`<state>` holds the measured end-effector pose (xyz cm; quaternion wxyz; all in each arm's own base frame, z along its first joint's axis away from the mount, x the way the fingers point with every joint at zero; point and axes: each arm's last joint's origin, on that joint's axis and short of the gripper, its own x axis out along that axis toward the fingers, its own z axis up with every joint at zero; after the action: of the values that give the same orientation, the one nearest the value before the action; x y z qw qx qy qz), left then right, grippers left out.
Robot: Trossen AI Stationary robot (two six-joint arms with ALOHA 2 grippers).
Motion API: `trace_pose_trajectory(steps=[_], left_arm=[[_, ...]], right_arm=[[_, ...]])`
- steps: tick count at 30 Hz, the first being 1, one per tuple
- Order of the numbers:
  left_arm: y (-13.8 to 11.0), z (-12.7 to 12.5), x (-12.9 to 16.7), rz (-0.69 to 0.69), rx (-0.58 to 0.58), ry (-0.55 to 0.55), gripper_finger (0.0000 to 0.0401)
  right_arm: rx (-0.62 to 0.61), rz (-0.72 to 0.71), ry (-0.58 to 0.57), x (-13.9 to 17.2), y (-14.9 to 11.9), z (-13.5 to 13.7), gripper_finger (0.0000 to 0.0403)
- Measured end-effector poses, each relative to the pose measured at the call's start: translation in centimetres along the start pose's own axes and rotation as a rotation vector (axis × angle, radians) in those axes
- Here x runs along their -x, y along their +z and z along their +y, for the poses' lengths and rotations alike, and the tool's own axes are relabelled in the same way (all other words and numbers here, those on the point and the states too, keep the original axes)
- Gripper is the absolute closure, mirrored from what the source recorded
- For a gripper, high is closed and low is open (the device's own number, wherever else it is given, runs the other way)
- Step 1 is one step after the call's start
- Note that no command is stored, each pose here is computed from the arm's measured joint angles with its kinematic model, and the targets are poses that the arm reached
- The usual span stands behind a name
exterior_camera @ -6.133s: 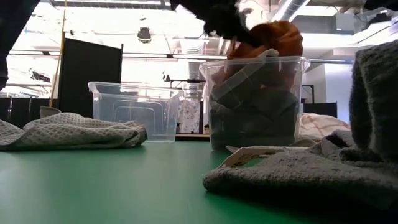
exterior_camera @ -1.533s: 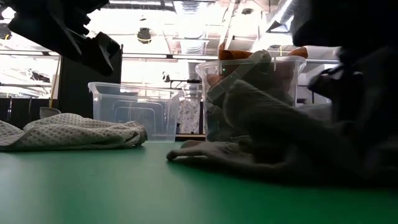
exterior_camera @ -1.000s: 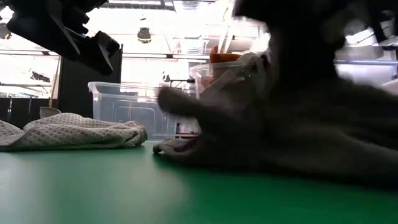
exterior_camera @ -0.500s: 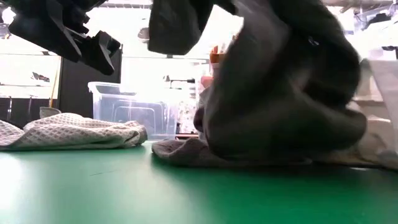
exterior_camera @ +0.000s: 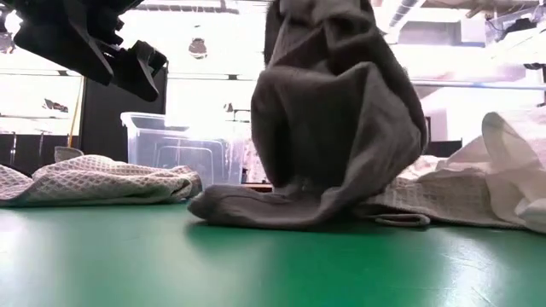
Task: Sort towels by color in basket
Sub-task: Put the dark gray towel into the right transparent bin
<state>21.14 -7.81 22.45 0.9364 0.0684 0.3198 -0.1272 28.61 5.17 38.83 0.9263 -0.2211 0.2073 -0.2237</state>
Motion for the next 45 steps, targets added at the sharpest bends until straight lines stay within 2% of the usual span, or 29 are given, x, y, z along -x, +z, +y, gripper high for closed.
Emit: trace_pose_trajectory(steps=[5,11,17,23,28,34,45], left_arm=[[0.0,0.0,0.0,0.0,0.001,0.0,0.0166],[0.0,0.0,0.0,0.0,-0.005,0.0,0.0166],[0.0,0.0,0.0,0.0,-0.008,0.0,0.0166],[0.0,0.0,0.0,0.001,0.0,0.0,0.0166],[0.0,0.0,0.0,0.0,0.001,0.0,0.0166],[0.0,0.0,0.0,0.0,-0.008,0.0,0.0166],[0.2,0.0,0.0,-0.019,-0.014,0.0,0.0166]], right_arm=[[-0.024,0.233,0.032,-3.0,-2.9,0.3,0.0348],[-0.028,0.517,0.186,-7.0,-6.7,3.1,0.0344],[-0.08,0.695,0.352,-10.7,-9.6,5.7,0.0344],[-0.174,0.807,0.436,-12.8,-11.5,6.1,0.0343],[-0.211,0.797,0.458,-12.4,-11.2,5.2,0.0342],[-0.257,0.684,0.454,-9.6,-8.9,2.6,0.0323],[-0.344,0.454,0.447,-3.5,-5.6,-2.3,0.0182]])
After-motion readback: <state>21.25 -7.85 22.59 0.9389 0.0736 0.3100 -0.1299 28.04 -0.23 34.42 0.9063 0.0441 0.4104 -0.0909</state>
